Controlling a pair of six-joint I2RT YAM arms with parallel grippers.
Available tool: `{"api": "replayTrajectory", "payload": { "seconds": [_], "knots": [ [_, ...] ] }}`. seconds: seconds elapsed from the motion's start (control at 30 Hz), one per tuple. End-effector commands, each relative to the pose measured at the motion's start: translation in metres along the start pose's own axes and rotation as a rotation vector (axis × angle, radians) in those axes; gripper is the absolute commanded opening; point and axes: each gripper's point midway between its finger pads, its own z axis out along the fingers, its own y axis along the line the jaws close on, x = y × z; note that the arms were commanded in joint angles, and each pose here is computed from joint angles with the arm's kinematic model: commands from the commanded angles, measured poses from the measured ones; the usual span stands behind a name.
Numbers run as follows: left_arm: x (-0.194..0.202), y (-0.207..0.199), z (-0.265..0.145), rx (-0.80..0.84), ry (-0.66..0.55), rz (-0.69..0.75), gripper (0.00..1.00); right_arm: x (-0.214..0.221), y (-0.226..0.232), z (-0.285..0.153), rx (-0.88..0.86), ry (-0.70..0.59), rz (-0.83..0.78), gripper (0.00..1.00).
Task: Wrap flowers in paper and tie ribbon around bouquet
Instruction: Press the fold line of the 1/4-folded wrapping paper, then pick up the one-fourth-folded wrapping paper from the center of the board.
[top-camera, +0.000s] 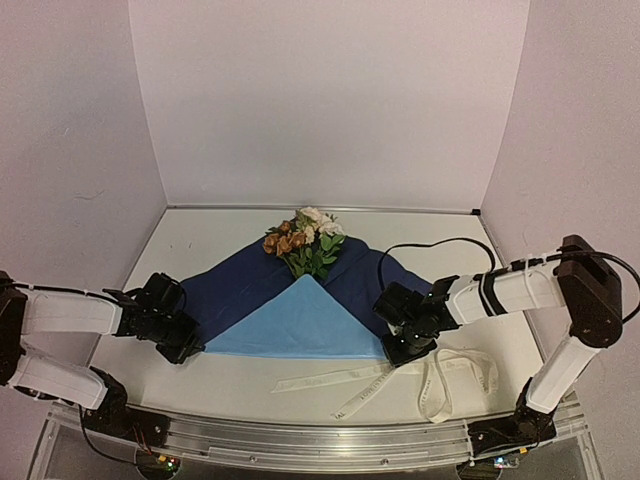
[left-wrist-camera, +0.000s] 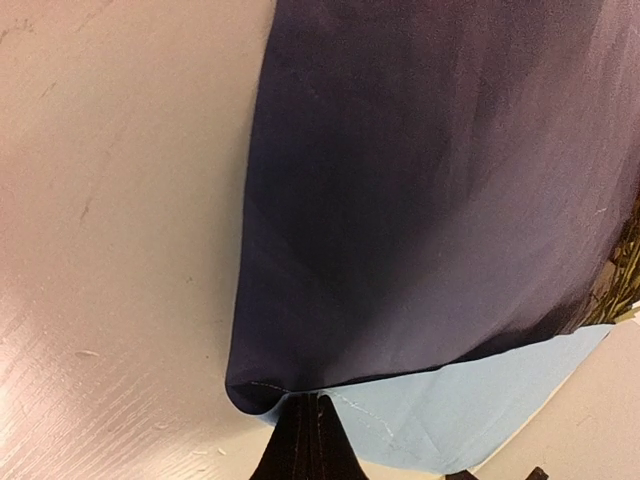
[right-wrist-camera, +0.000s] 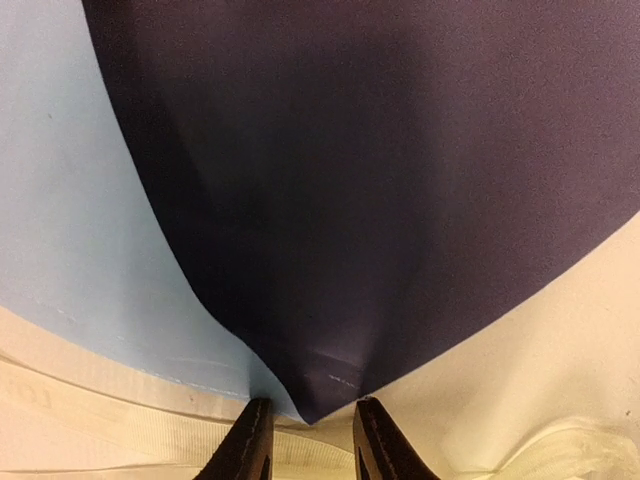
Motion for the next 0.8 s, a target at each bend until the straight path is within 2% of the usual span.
{"api": "replayTrajectory", "payload": {
  "seconds": [0.0, 0.2, 0.4, 0.5, 0.67, 0.77],
  "knots": [
    [-0.021, 0.067, -0.008, -0.292, -0.117, -0.003, 0.05, 0.014, -0.019, -0.002, 0.158, 0.08, -0.114, 0.27],
    [-0.035, 0.037, -0.033, -0.243, -0.205, 0.046, 0.14, 0.006, -0.015, -0.013, 0.143, 0.059, -0.103, 0.29],
    [-0.036, 0.024, -0.044, -0.198, -0.216, 0.07, 0.27, -0.011, 0.0, -0.042, 0.062, 0.019, -0.086, 0.37],
    [-0.034, 0.022, -0.044, -0.162, -0.205, 0.076, 0.37, -0.02, 0.007, -0.059, 0.02, -0.003, -0.074, 0.42],
    [-0.027, 0.011, -0.048, -0.041, -0.18, 0.09, 0.48, -0.032, 0.032, -0.073, -0.088, -0.016, -0.033, 0.42],
    [-0.024, 0.008, -0.052, 0.004, -0.174, 0.094, 0.52, -0.046, 0.067, -0.075, -0.198, -0.013, -0.009, 0.37]
  ]
}}
